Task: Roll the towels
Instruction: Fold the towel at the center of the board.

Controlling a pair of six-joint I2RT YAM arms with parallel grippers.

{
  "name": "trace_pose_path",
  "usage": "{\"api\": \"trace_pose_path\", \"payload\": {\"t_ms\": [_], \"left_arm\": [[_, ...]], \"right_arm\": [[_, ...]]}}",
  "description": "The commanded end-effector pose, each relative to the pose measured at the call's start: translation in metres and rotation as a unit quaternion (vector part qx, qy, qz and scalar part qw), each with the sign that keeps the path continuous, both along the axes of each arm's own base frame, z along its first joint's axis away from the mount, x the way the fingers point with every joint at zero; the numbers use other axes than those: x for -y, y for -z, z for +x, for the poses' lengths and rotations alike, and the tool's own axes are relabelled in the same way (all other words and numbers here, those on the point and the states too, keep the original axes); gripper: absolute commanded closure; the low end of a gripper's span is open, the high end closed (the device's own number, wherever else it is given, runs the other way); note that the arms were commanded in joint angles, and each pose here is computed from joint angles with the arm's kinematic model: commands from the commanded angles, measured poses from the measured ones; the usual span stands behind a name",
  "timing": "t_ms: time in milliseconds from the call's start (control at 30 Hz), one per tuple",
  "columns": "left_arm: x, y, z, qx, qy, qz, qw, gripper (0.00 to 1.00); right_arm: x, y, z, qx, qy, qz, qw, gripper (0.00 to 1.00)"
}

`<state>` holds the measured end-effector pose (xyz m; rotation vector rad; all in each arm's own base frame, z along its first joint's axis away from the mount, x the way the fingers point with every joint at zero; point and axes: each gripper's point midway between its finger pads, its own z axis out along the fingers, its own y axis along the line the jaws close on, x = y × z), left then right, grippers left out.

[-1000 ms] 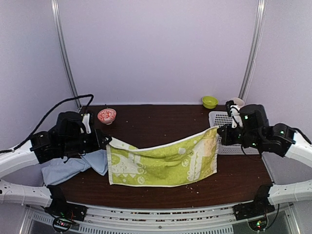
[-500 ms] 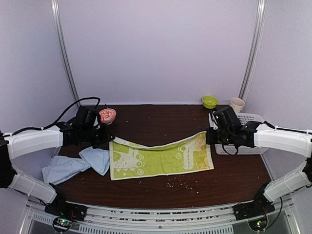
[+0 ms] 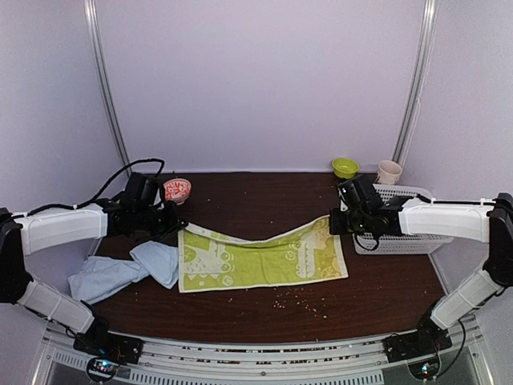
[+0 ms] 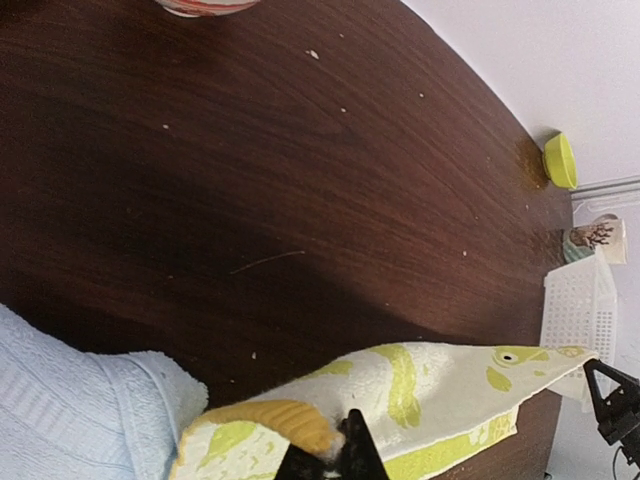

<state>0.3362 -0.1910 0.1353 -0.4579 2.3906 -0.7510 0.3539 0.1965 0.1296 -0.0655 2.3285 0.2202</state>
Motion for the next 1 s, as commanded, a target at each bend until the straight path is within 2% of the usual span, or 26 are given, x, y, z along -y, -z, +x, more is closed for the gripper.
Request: {"api": "trace_pose_path", "payload": {"t_ms": [0, 200, 467, 967], "left_arm": [[-0.022, -0.009, 0.014, 0.033, -0.021, 0.004, 0.999, 1.0], [-0.02, -0.013, 0.015, 0.041, -0.002, -0.005, 0.999, 1.0], [-0.01, 0.017, -0.008, 0.018, 0.028, -0.041, 0.999, 1.0], [-0.011, 0.024, -0.048, 0.009, 0.049, -0.046, 0.998, 1.0]], "right_arm": [[-0.012, -0.023, 0.022, 0.031, 0.0, 0.014, 0.999, 1.0], [-0.015, -0.02, 0.023, 0.025, -0.004, 0.008, 1.0, 1.0], [-0.025, 0.0, 0.0, 0.001, -0.038, 0.0, 0.999, 1.0], [-0.013, 0.017, -0.021, -0.016, -0.04, -0.013, 0.999, 1.0]]}}
